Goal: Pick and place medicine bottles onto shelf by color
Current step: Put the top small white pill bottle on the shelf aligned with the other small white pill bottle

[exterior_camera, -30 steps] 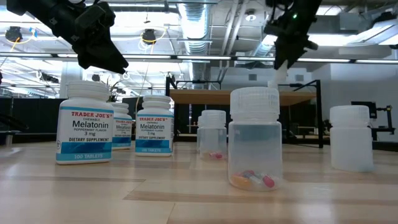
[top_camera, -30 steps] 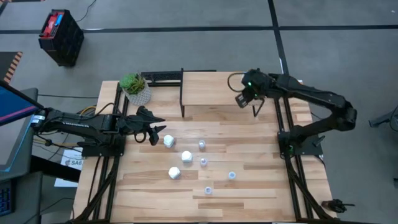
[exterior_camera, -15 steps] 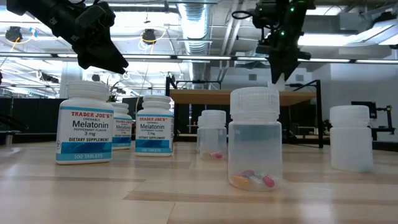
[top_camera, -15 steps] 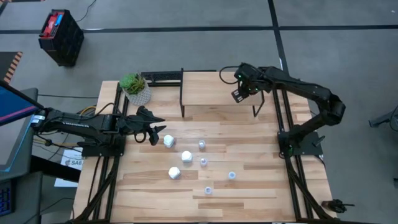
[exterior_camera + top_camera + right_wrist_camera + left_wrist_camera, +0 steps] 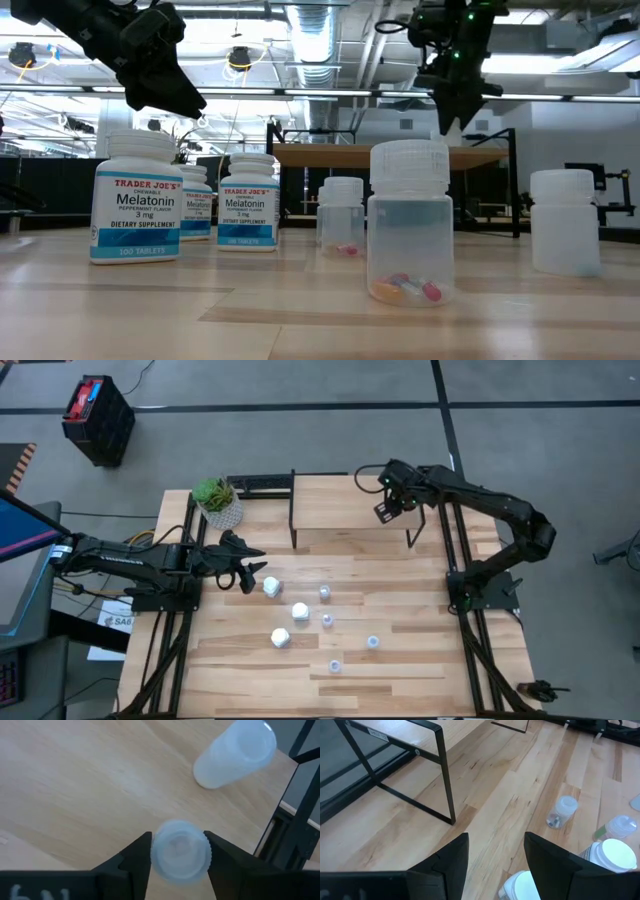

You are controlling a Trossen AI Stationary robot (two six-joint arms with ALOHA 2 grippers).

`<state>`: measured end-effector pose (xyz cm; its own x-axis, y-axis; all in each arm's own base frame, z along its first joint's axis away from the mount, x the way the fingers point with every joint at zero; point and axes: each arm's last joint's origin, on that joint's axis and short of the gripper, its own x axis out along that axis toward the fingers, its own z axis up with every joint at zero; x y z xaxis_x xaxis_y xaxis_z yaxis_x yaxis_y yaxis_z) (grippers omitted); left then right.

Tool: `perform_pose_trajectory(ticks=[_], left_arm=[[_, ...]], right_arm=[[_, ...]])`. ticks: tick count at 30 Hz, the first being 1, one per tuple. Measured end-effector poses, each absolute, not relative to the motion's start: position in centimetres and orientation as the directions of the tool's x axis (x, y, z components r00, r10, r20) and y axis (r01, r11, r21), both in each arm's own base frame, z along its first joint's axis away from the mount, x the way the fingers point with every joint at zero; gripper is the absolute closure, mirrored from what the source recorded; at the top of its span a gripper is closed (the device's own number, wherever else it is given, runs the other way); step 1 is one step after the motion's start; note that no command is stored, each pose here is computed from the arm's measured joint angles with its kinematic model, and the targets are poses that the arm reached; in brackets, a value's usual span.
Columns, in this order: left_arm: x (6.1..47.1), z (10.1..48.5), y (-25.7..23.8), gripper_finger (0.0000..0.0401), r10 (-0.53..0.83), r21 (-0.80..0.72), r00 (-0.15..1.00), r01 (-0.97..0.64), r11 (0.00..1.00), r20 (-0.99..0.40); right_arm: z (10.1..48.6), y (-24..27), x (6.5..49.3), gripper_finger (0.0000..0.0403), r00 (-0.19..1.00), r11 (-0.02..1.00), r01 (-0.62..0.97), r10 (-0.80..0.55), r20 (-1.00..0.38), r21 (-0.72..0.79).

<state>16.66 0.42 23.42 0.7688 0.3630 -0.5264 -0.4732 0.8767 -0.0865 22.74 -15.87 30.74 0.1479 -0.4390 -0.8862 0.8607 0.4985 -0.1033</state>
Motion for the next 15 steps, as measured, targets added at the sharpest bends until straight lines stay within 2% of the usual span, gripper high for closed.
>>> perform_pose_trajectory(ticks=[7,15], left_arm=[[16.7,23.4,0.4,0.0223,0.363,-0.087,0.769,-0.473,0.877,-0.527],[16.7,23.4,0.4,0.0223,0.363,-0.087,0.769,-0.474,0.876,-0.527]], right_arm=[[30.8,-16.3,22.7,0.0171,0.157,0.485,0.87,-0.452,-0.878,-0.094],[33.3,-16.7,22.6,0.0173,0.195,0.472,0.879,-0.484,-0.853,-0.067]])
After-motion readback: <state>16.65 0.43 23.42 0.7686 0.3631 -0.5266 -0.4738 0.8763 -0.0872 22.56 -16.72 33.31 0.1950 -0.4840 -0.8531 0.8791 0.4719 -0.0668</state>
